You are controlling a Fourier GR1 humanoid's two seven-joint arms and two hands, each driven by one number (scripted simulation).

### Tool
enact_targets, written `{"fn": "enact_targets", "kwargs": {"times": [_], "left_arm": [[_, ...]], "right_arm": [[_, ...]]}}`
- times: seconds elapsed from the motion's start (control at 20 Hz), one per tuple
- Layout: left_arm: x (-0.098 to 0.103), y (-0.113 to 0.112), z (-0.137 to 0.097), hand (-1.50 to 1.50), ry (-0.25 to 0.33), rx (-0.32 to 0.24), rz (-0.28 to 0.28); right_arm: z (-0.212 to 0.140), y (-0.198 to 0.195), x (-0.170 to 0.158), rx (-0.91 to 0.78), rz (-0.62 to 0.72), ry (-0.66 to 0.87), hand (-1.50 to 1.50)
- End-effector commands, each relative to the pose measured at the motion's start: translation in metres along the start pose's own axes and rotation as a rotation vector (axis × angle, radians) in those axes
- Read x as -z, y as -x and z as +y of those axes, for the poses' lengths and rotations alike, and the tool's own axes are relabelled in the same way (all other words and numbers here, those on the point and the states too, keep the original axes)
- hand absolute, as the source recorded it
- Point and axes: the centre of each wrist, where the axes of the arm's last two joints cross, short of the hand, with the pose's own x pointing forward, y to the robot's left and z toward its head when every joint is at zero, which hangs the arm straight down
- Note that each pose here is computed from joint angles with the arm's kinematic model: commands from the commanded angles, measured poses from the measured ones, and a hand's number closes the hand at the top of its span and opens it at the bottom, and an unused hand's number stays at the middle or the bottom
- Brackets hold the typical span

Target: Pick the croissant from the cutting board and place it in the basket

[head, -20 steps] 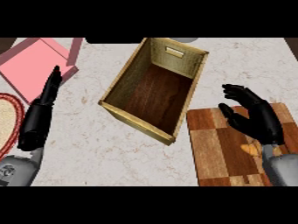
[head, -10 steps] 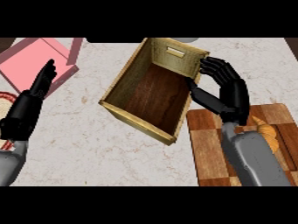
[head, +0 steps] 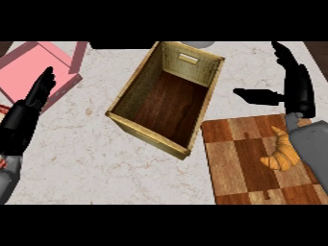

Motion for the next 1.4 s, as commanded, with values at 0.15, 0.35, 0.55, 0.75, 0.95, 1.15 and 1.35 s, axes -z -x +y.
{"fn": "enact_targets", "kwargs": {"times": [0.15,0.35,0.55,0.75,0.95,1.15,1.35], "left_arm": [[0.000,0.003,-0.008,0.00,0.014,-0.013,0.004],[-0.001,0.002,0.000,0.00,0.004,-0.012,0.003],[-0.006,0.002,-0.001,0.00,0.005,-0.014,-0.016],[0.006,-0.006,-0.013,0.00,-0.004,-0.008,-0.007],[0.000,0.003,-0.002,0.00,-0.001,-0.033,-0.002],[0.013,0.001,-0.014,0.00,0.005,-0.017,-0.024],[0.000,-0.007,-0.020,0.00,-0.002,-0.016,-0.027]], "right_arm": [[-0.057,-0.028,0.027,-0.545,0.189,-0.288,-1.50],[-0.070,-0.074,0.027,-0.643,0.261,-0.505,-1.50],[-0.102,-0.107,0.032,-0.685,0.328,-0.629,-1.50],[-0.119,-0.101,0.028,-0.700,0.408,-0.676,-1.50],[-0.119,-0.084,0.023,-0.701,0.448,-0.709,-1.50],[-0.110,-0.073,0.022,-0.710,0.444,-0.733,-1.50],[-0.102,-0.034,0.023,-0.727,0.487,-0.788,-1.50]]}}
